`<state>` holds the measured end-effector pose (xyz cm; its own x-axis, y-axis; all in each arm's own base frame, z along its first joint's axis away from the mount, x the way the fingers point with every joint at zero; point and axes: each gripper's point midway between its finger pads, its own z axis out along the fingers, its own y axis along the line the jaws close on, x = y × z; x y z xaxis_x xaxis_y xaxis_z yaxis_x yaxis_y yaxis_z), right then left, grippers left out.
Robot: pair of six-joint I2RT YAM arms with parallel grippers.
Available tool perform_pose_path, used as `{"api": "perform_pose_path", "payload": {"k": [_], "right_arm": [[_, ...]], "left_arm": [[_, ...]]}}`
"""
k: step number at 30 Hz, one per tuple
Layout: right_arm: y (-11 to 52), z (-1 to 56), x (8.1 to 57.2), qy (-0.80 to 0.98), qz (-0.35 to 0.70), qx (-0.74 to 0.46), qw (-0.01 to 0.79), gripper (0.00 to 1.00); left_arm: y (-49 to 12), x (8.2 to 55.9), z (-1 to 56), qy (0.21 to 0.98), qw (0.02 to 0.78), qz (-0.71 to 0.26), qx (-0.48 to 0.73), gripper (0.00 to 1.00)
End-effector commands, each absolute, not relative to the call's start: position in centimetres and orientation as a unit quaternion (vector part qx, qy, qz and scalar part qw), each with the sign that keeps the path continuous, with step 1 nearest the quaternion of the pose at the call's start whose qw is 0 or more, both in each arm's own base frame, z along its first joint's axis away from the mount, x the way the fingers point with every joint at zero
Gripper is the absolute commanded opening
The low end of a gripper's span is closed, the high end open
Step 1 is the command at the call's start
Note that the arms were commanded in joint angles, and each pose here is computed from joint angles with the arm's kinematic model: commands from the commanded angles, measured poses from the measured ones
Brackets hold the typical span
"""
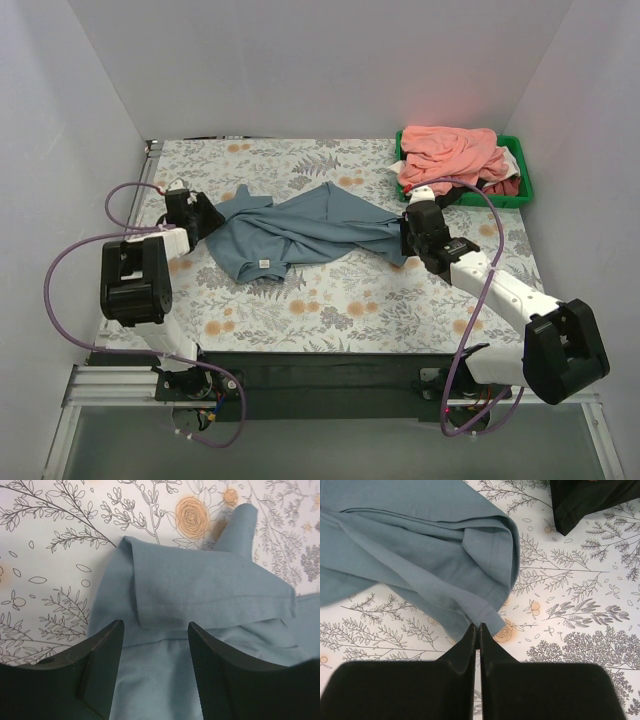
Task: Fold and stack the t-shirts
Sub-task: Flatten the tshirt out
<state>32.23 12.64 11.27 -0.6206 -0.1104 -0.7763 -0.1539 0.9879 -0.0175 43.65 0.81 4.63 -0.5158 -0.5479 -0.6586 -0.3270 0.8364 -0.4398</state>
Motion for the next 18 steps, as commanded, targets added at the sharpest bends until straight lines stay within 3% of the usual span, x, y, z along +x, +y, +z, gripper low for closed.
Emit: {"api": "perform_pose_path", "payload": {"k": [1, 9, 18], "right_arm": [[13.0, 11.2, 32.7, 0.896, 0.037, -0.072, 0.437, 0.01], [13.3, 10.9, 32.5, 0.897, 0.043, -0.076, 0.433, 0.01], [13.3, 10.8, 32.4, 0.897, 0.046, -0.078, 0.432, 0.01]], "left_arm": [[1.0, 45.5, 5.7, 0.852, 0.438, -0.131, -0.255, 0.52], [0.3, 46.1, 4.9, 0.856, 0.435, -0.131, -0.247, 0.52], [-0.5, 46.2, 4.4, 0.859, 0.431, -0.133, -0.242, 0.45]]}}
